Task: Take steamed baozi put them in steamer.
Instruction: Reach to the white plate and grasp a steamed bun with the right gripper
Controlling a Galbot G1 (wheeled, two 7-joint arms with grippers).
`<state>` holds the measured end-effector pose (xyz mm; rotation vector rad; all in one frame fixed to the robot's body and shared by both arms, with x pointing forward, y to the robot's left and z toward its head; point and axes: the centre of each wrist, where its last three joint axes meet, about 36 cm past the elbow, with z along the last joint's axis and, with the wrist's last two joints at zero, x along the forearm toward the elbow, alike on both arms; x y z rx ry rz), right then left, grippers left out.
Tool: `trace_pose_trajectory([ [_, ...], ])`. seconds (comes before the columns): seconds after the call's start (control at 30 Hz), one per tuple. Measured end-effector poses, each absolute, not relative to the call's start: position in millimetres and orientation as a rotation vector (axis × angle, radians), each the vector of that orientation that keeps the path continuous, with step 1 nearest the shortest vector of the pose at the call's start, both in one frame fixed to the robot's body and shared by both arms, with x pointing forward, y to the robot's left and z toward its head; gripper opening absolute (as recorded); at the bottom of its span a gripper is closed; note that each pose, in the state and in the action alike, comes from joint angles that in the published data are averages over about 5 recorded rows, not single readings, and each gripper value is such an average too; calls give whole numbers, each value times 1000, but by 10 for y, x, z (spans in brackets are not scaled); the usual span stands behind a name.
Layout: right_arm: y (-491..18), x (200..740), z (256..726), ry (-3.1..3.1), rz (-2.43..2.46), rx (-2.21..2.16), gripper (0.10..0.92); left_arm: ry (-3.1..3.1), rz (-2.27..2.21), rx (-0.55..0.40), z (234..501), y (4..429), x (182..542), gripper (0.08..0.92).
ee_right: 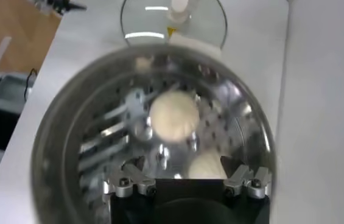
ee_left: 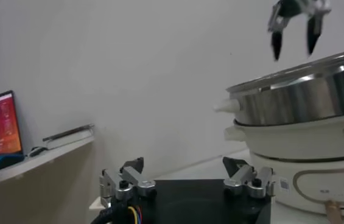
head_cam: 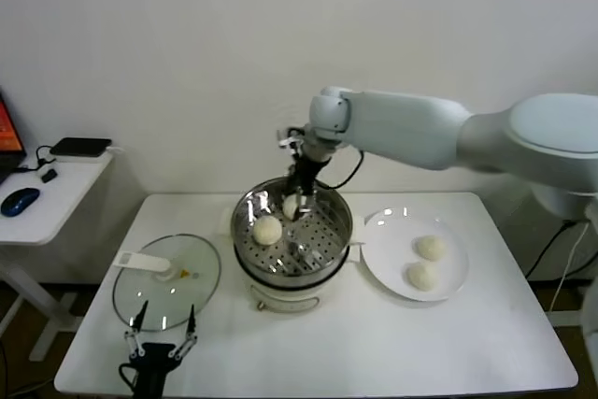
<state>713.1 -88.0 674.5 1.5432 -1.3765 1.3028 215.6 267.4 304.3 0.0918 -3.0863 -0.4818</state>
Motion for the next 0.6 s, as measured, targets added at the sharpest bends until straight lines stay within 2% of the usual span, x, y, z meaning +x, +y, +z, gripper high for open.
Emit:
trace_pose_trajectory([
  [0.23, -1797, 7145, 6889, -1292, 1317, 1506, 823, -3086, -490, 85, 3052, 2668, 2161, 823],
  [0.6, -2904, 6973, 6496, -1189, 1304, 1406, 823, -3071, -507, 65, 3003, 2647, 2156, 823],
])
